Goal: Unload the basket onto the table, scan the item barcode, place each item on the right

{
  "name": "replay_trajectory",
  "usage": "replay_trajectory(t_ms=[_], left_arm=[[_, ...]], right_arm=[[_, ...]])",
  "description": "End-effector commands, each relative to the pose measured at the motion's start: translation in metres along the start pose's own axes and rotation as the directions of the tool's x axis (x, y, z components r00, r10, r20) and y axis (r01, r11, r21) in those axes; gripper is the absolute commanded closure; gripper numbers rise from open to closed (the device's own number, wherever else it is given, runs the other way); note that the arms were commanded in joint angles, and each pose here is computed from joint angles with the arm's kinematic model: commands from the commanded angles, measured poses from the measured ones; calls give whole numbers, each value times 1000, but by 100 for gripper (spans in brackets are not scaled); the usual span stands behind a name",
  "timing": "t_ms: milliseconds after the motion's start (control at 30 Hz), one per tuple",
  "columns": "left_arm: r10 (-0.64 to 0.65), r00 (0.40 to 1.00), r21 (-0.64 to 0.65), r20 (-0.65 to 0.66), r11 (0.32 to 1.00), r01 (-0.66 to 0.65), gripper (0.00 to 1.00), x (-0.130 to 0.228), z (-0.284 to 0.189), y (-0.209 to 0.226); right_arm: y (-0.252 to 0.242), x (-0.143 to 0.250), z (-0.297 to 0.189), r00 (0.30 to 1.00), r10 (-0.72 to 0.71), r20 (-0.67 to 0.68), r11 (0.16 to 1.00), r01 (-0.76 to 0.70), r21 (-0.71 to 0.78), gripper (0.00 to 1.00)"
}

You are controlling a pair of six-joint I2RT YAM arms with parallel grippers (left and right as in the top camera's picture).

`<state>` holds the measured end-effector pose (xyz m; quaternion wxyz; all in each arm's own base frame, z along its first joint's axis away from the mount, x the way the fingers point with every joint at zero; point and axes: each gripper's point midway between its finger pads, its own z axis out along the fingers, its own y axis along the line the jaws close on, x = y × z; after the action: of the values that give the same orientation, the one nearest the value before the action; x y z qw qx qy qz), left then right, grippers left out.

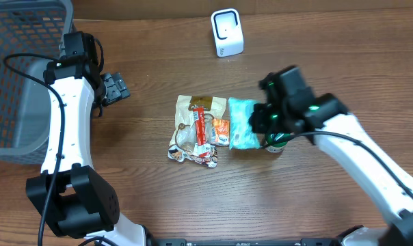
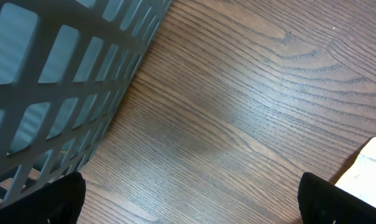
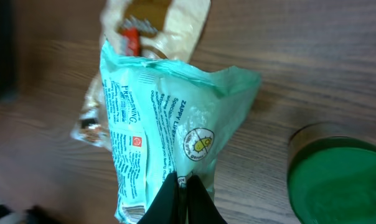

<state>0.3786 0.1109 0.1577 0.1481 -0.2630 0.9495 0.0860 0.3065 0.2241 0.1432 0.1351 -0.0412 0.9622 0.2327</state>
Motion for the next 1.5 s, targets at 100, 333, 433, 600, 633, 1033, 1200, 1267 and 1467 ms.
replay_trajectory(t_ms=[100,333,433,600,633,1033,1200,1267,1467], left_arm=[[11,999,19,37,1000,-12,0,-6,-13,-1],[11,999,19,37,1000,-12,0,-6,-13,-1],[11,999,19,37,1000,-12,0,-6,-13,-1],[11,999,19,37,1000,-12,0,-6,-13,-1],[11,999,19,37,1000,-12,0,-6,-13,-1],[11,999,19,37,1000,-12,0,-6,-13,-1],[11,999,19,37,1000,-12,0,-6,-13,-1],[11,999,19,37,1000,-12,0,-6,-13,-1],[11,999,19,37,1000,-12,0,-6,-13,-1]], right_arm=[[-23,0,31,998,49,28,973,-54,223,96],[-55,14,43,997,77,-25,930,-62,362,96],[-66,22,40,996,82,-42,909,-57,412,96],[-85,30,30,994,92,-63,866,-49,498,96],[-89,30,28,993,98,-64,858,-52,511,96],[-110,18,23,986,164,-31,856,-126,502,96],[-110,18,28,989,142,-32,863,-107,493,96],[-113,23,29,989,143,-45,860,-102,499,96],[-123,38,32,984,156,-83,847,-90,524,96]])
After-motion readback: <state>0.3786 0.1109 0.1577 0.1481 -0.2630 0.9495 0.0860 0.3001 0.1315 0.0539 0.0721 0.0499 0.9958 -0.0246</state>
